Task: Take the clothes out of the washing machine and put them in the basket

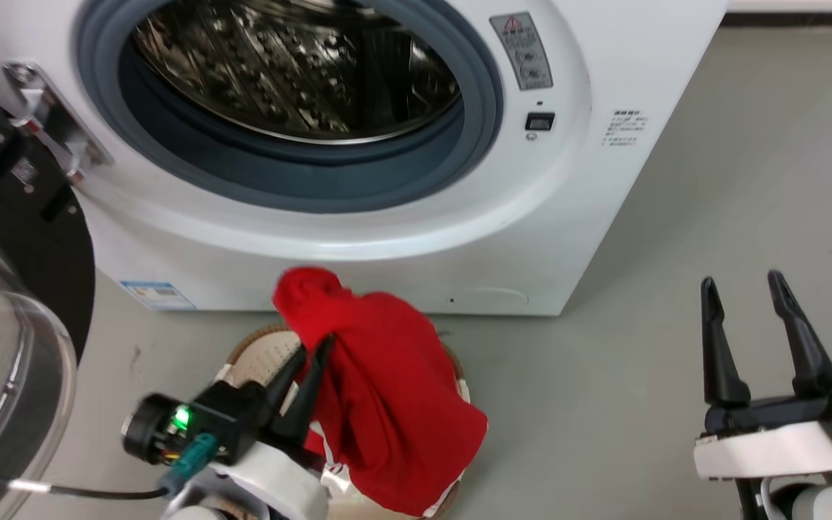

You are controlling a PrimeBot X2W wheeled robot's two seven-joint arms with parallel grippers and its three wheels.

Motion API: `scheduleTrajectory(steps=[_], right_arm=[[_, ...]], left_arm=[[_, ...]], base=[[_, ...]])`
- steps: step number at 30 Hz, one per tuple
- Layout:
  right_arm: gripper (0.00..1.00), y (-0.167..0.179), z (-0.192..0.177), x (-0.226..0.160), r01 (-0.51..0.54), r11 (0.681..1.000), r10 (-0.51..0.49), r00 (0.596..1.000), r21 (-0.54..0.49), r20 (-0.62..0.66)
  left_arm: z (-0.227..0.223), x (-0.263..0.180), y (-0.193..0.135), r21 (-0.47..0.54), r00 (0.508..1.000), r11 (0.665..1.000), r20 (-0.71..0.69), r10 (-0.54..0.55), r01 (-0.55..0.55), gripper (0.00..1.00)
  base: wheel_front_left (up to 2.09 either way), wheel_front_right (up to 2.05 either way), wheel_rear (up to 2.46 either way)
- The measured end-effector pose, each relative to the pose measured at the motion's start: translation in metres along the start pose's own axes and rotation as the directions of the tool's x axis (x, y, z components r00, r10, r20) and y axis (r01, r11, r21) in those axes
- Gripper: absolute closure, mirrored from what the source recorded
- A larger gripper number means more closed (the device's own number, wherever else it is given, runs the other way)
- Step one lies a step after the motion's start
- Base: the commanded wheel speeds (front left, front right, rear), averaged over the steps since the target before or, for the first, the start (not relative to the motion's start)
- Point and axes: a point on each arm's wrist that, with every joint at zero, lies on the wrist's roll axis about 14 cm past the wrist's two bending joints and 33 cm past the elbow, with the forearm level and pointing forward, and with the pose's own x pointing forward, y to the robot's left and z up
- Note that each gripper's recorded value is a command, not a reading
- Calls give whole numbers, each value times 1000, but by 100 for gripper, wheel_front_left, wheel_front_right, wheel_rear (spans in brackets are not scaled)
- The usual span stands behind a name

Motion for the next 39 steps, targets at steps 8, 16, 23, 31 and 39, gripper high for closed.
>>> scheduleTrajectory(steps=[8,16,23,31,39], right_arm=[[0,-5,-19,23,4,1000,-5,1000,-7,-28],[0,-18,-48,46,31,999,-32,997,-20,-67],[0,-37,-82,57,71,997,-75,989,-36,-125],[0,-52,-122,65,96,994,-104,977,-52,-187],[0,-62,-157,65,119,992,-128,961,-53,-246]], left_arm=[[-115,13,6,-87,963,996,-269,-16,-7,100],[-218,31,6,-102,854,994,-513,-80,32,100],[-287,46,13,-65,736,992,-666,-123,107,100],[-357,45,20,-39,572,980,-807,-146,195,100],[-410,30,9,-87,406,969,-897,-176,230,100]], base=[[0,0,0],[0,0,0],[0,0,0],[0,0,0],[0,0,0]])
